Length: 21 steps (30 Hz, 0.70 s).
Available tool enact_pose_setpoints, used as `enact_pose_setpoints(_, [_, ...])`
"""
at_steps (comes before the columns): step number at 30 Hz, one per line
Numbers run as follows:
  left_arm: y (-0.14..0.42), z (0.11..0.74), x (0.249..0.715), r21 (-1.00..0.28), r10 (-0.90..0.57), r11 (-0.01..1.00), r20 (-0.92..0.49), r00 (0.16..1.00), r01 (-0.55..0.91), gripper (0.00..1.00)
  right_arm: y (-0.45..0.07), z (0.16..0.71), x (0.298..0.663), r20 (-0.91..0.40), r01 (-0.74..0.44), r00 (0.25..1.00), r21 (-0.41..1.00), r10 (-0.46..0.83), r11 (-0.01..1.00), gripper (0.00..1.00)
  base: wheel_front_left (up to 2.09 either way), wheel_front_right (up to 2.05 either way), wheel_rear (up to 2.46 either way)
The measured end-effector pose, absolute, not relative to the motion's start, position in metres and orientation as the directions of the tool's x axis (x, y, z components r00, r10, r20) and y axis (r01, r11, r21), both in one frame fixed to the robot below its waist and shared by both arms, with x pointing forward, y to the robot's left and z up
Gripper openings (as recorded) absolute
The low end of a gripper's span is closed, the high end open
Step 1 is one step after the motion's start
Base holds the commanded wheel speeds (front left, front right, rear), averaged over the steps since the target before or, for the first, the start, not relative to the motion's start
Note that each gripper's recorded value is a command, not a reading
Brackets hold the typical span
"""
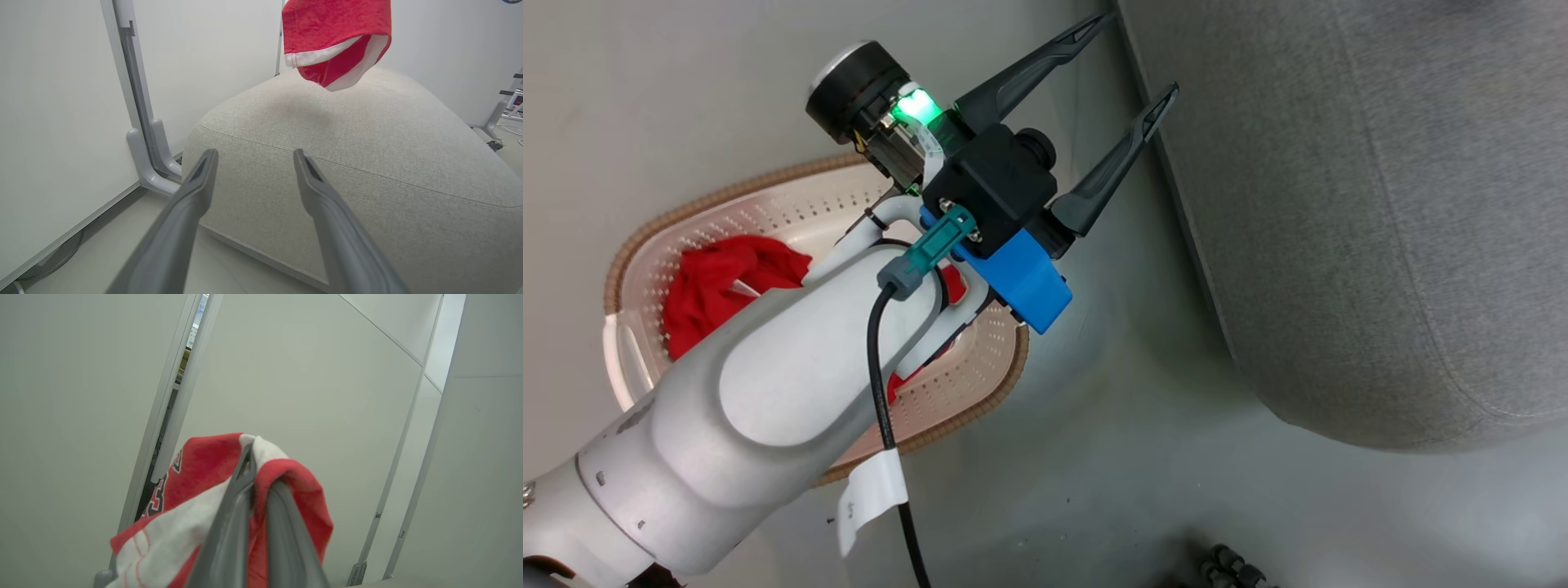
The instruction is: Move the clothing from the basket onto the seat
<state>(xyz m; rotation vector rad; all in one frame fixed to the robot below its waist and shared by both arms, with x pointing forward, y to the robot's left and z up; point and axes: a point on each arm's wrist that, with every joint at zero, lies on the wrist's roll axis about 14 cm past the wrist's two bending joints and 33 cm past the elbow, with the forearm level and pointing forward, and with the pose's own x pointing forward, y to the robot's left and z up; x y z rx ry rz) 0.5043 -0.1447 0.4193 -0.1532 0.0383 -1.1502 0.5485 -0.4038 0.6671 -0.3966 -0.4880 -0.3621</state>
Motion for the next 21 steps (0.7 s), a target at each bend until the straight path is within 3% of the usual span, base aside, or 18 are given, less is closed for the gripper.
enact_pose_setpoints(7, [-0.140,0.385,0.505,-0.188,-0.912,0.400,0.019,0.411,0.897,1.00,-0.441,0.595,0.559,0.352,0.458,0.870,-0.316,-0.346,0.831,0.00,0.00,0.00,0.00])
enact_pose_setpoints(19, [-0.137,0.385,0.504,-0.184,-0.911,0.399,0.028,0.411,0.898,1.00,-0.461,0.447,0.520,-0.034,0.486,0.860,-0.253,-0.510,0.836,0.00,0.00,0.00,0.00])
enact_pose_setpoints(20, [-0.136,0.386,0.505,-0.182,-0.910,0.401,0.029,0.413,0.898,1.00,-0.460,0.443,0.519,-0.045,0.486,0.858,-0.247,-0.511,0.838,0.09,0.00,0.00,0.00])
enact_pose_setpoints(21, [-0.135,0.386,0.506,-0.179,-0.910,0.403,0.028,0.414,0.897,1.00,-0.460,0.440,0.519,-0.051,0.488,0.857,-0.240,-0.513,0.839,0.53,0.00,0.00,0.00])
